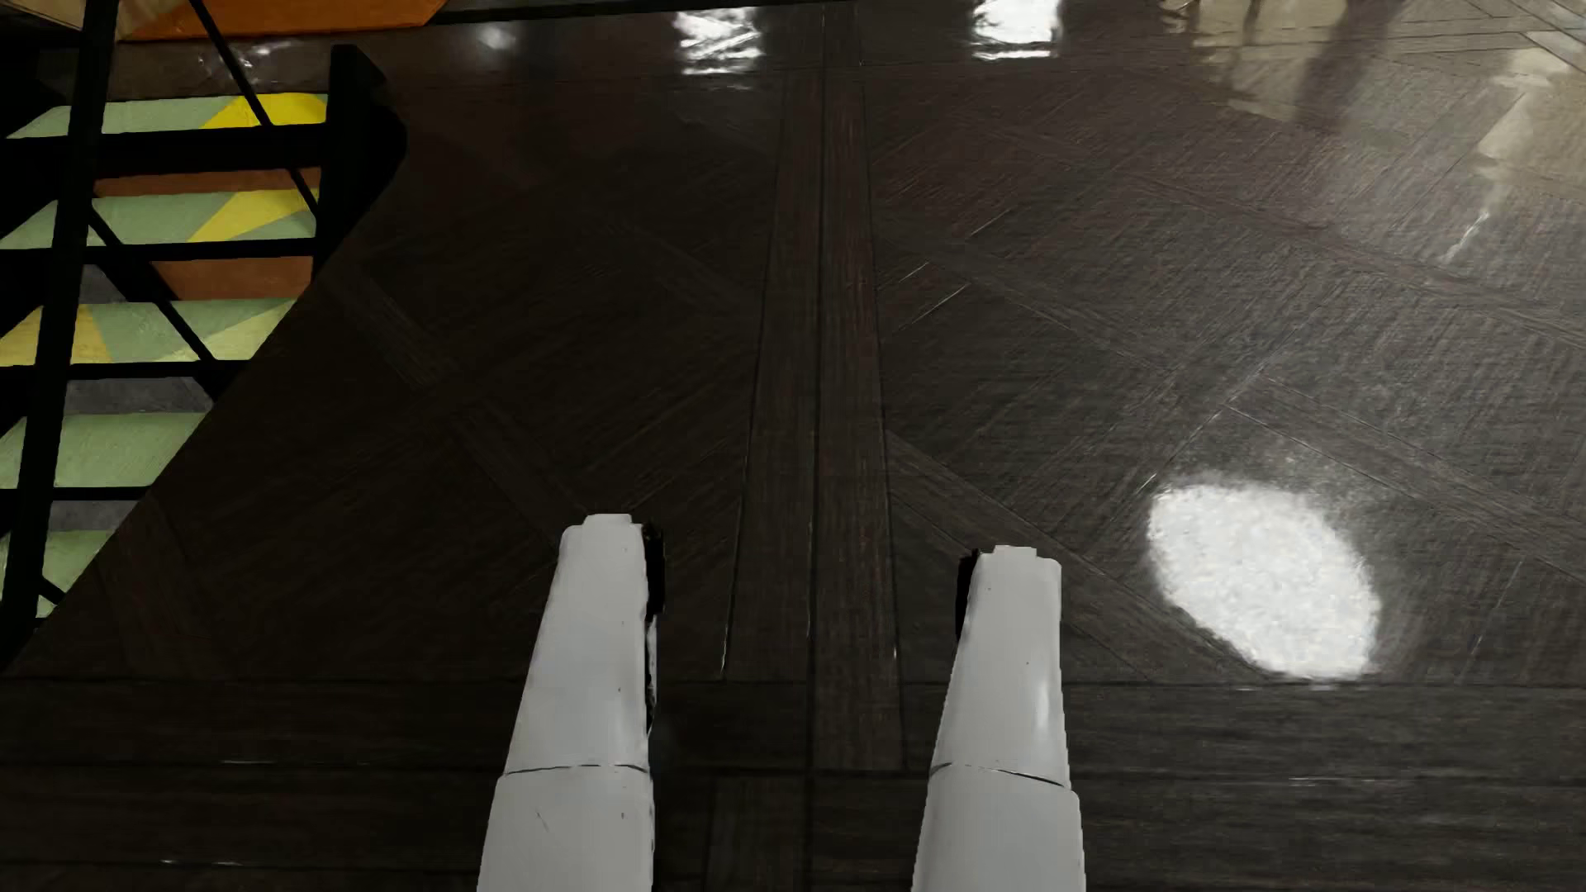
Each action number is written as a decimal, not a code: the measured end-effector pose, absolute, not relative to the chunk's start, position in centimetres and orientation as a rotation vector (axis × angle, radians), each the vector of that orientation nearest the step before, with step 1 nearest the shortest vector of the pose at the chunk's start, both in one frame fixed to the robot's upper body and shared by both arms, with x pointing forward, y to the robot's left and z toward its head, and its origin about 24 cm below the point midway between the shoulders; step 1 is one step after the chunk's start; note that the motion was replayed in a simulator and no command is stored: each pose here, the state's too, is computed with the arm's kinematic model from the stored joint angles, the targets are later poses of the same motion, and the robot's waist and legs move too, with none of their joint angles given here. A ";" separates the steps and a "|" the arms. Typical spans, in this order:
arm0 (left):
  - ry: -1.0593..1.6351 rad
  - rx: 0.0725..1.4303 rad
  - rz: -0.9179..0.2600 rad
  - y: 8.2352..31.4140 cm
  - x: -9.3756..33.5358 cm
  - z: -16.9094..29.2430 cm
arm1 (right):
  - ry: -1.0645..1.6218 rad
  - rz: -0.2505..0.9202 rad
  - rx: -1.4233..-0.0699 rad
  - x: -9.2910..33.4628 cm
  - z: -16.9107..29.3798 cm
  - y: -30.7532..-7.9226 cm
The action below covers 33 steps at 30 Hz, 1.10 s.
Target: Get up from light yellow chair
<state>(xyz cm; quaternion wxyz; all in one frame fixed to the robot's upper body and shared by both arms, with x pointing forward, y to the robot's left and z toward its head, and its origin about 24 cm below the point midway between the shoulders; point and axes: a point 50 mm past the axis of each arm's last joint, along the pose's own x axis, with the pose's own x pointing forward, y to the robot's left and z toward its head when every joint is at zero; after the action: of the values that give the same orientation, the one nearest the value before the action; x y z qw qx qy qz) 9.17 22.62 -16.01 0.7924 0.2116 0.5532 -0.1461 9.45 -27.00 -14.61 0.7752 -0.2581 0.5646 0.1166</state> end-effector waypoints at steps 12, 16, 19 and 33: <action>1.008 0.501 -0.392 20.5 13.5 -14.8 | 1.024 0.302 -0.649 14.3 -13.1 -25.7; 0.972 0.510 -0.384 20.3 14.8 -14.4 | 1.009 0.288 -0.671 15.1 -12.8 -25.9; 0.938 0.507 -0.369 20.2 15.9 -13.9 | 0.994 0.280 -0.666 15.6 -12.5 -26.0; -0.713 0.579 0.057 20.7 25.0 17.3 | -0.653 0.075 -0.949 24.8 14.9 -19.4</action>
<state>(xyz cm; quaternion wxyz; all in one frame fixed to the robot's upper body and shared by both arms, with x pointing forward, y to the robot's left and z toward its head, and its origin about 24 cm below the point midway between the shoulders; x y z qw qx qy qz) 25.03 20.65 17.33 0.8960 0.2796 -0.3440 0.0273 24.77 -19.38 14.85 0.8379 -0.4486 -0.3089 0.0353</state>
